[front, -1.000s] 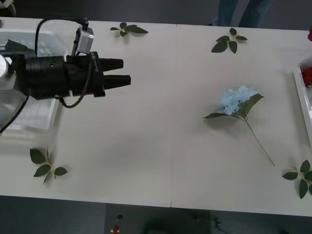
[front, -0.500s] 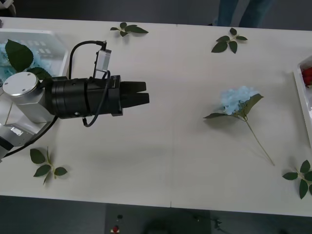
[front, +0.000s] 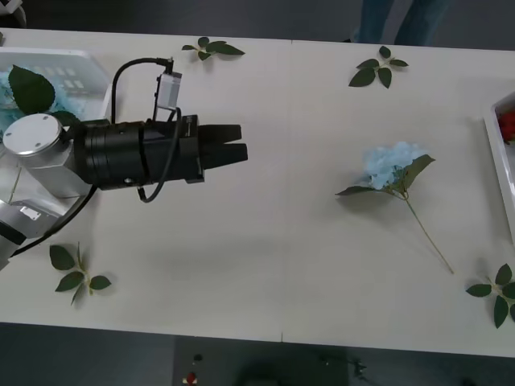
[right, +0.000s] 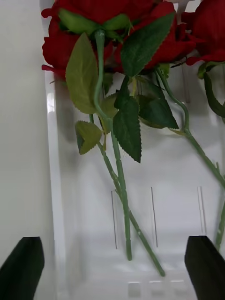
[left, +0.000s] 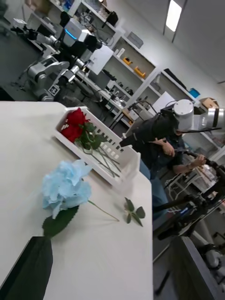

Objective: Put the red flowers into the right box and the blue flowers into the left box

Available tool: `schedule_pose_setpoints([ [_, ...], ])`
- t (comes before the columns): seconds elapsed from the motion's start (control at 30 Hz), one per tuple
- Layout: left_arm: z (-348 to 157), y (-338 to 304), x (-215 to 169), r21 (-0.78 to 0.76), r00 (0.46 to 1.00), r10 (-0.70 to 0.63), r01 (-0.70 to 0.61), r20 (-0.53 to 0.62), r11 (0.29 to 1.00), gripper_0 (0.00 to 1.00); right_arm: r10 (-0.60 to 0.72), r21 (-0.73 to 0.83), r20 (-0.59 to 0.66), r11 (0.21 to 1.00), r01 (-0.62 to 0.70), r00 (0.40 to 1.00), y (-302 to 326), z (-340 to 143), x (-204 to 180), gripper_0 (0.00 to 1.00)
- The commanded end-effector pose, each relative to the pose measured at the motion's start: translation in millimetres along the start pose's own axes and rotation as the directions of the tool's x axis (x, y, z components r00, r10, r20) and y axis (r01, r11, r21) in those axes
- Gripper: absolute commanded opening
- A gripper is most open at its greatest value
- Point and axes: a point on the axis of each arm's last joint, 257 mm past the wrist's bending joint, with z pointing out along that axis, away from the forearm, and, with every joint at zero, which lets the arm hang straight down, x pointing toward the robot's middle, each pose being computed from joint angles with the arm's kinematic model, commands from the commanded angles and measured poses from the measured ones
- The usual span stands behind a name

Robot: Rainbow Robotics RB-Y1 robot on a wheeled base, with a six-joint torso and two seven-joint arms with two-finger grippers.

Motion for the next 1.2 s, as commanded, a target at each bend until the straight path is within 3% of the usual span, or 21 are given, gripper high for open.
schedule_pose_setpoints([
  [0.03, -6, -1, -33, 0.006, 0.997, 0.077, -0.077, 0.024, 0.997, 0.70, 0.002, -0.080, 0.026, 0.997, 0.000, 1.000, 36, 3, -17, 1.00],
  [0.33, -12, 1, -44, -0.004, 0.995, 0.092, -0.092, 0.038, 0.996, 0.71, -0.144, -0.375, 0.044, 0.915, 0.150, 0.989, 141, 4, -8, 1.00],
  [0.43, -15, 3, -47, -0.012, 0.994, 0.102, -0.102, 0.035, 0.995, 0.71, -0.258, -0.434, 0.095, 0.858, 0.273, 0.961, 177, 8, 1, 1.00],
  [0.57, -19, 3, -53, -0.013, 0.993, 0.117, -0.116, 0.033, 0.993, 0.70, -0.420, -0.449, 0.174, 0.772, 0.451, 0.891, 218, 14, 11, 1.00],
  [0.8, -20, 4, -53, -0.016, 0.992, 0.122, -0.121, 0.029, 0.992, 0.70, -0.579, -0.455, 0.248, 0.638, 0.621, 0.777, 273, 17, 32, 1.00],
  [1.03, -19, 5, -52, -0.020, 0.991, 0.129, -0.129, 0.019, 0.991, 0.70, -0.646, -0.424, 0.251, 0.596, 0.681, 0.721, 279, 38, 47, 1.00],
  [1.2, -19, 6, -50, -0.021, 0.991, 0.132, -0.131, 0.013, 0.991, 0.70, -0.664, -0.419, 0.219, 0.597, 0.684, 0.714, 275, 58, 58, 1.00],
])
